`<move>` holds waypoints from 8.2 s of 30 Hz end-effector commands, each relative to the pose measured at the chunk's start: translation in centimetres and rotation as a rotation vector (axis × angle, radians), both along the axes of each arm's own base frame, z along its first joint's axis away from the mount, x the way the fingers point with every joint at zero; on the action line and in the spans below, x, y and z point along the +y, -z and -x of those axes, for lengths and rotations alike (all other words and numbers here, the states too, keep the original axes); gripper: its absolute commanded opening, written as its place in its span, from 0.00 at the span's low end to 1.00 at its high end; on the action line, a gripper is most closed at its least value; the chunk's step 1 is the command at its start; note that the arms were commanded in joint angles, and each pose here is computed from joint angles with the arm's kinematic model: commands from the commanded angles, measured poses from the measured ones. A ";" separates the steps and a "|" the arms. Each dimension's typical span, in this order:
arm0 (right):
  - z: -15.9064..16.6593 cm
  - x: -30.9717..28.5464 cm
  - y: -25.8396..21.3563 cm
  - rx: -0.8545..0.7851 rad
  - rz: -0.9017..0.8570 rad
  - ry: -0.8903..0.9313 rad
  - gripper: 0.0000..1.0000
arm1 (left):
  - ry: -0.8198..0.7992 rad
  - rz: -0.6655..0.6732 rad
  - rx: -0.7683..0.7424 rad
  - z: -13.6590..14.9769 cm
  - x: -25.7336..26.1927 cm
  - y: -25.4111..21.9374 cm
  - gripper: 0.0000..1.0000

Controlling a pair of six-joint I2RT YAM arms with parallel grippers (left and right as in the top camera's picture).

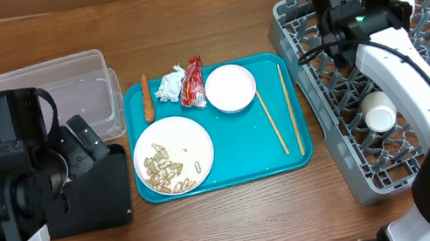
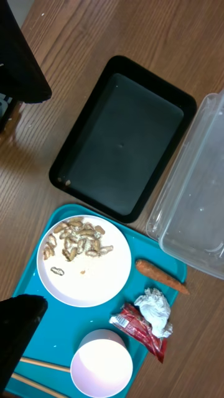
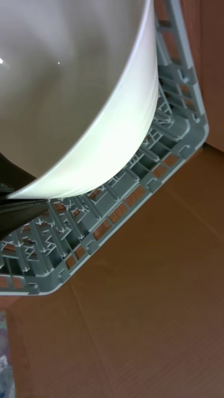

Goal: Sort waste into correct bins and load items into the dishwasher
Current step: 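Stand the white saucer upright in the rack's back slots, release, then grasp the pink bowl rim with the right gripper, then carry the pink bowl to the rack's back right and release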

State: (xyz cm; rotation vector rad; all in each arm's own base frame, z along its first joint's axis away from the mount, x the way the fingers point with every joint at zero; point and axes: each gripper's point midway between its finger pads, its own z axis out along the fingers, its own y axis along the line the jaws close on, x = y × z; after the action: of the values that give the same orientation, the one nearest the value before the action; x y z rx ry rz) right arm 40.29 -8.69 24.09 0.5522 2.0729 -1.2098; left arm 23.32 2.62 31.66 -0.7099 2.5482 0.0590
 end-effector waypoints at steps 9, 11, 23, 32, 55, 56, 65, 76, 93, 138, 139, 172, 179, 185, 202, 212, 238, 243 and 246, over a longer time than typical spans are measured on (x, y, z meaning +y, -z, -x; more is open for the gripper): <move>0.3 -0.5 -0.1 0.025 0.047 0.025 0.04 | -0.022 0.002 0.044 -1.1 0.2 1.0 1.00; 0.4 -0.5 0.2 0.029 0.035 0.024 0.04 | -0.038 0.039 0.012 -2.1 -0.2 0.9 1.00; 0.2 0.4 3.9 0.099 -0.056 0.002 0.04 | -0.108 -0.006 -0.062 0.4 0.5 -0.9 1.00; 0.7 0.4 5.7 0.082 -0.067 0.020 0.04 | -0.155 -0.022 -0.219 7.8 1.7 -3.7 1.00; 0.6 5.6 7.1 0.173 0.026 -0.108 0.04 | -0.145 -0.018 -0.276 9.9 1.8 -4.4 1.00; 0.7 6.2 7.1 0.186 0.032 -0.124 0.04 | -0.144 -0.018 -0.275 9.9 1.8 -4.4 1.00; 1.2 9.4 5.6 0.215 0.074 -0.209 0.10 | -0.144 -0.018 -0.275 9.9 1.8 -4.4 1.00; -0.1 4.1 2.8 0.052 0.141 -0.044 0.04 | -0.144 -0.018 -0.276 9.9 1.8 -4.4 1.00; 0.5 -2.8 3.6 0.050 0.097 0.114 0.04 | -0.144 -0.018 -0.275 9.9 1.8 -4.4 1.00; 0.2 -0.1 7.3 0.216 0.232 0.049 0.04 | -0.144 -0.018 -0.275 9.9 1.8 -4.4 1.00; 0.1 0.5 7.3 0.213 0.233 0.034 0.04 | -0.144 -0.018 -0.275 9.9 1.8 -4.4 1.00; 0.0 -1.1 7.9 0.207 0.225 0.077 0.04 | -0.144 -0.018 -0.275 9.9 1.8 -4.4 1.00; -0.3 2.7 7.7 0.221 0.232 -0.022 0.17 | -0.144 -0.018 -0.276 9.9 1.8 -4.4 1.00; -0.7 7.6 5.3 0.127 0.122 -0.150 0.48 | -0.144 -0.018 -0.275 9.9 1.8 -4.4 1.00; 4.5 29.3 6.9 0.274 -1.171 -0.738 0.49 | -0.144 -0.018 -0.275 9.9 1.8 -4.4 1.00; 3.5 30.8 15.3 0.272 -1.312 -0.378 0.50 | -0.144 -0.018 -0.275 9.9 1.8 -4.4 1.00; -0.2 22.7 8.3 0.015 -0.870 -0.405 0.04 | -0.144 -0.018 -0.276 9.9 1.8 -4.4 1.00; 0.1 11.8 -1.4 -0.279 -0.339 -0.228 0.04 | -0.144 -0.018 -0.276 9.9 1.8 -4.4 1.00; 1.9 6.5 -6.4 -0.405 -0.025 -0.053 0.04 | -0.144 -0.018 -0.275 9.9 1.8 -4.4 1.00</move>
State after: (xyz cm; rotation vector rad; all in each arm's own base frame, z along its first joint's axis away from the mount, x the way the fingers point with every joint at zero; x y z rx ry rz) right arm 40.35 5.50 22.33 0.5671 2.1866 -0.4465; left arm 13.42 4.19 36.15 -0.8201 2.2373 0.0184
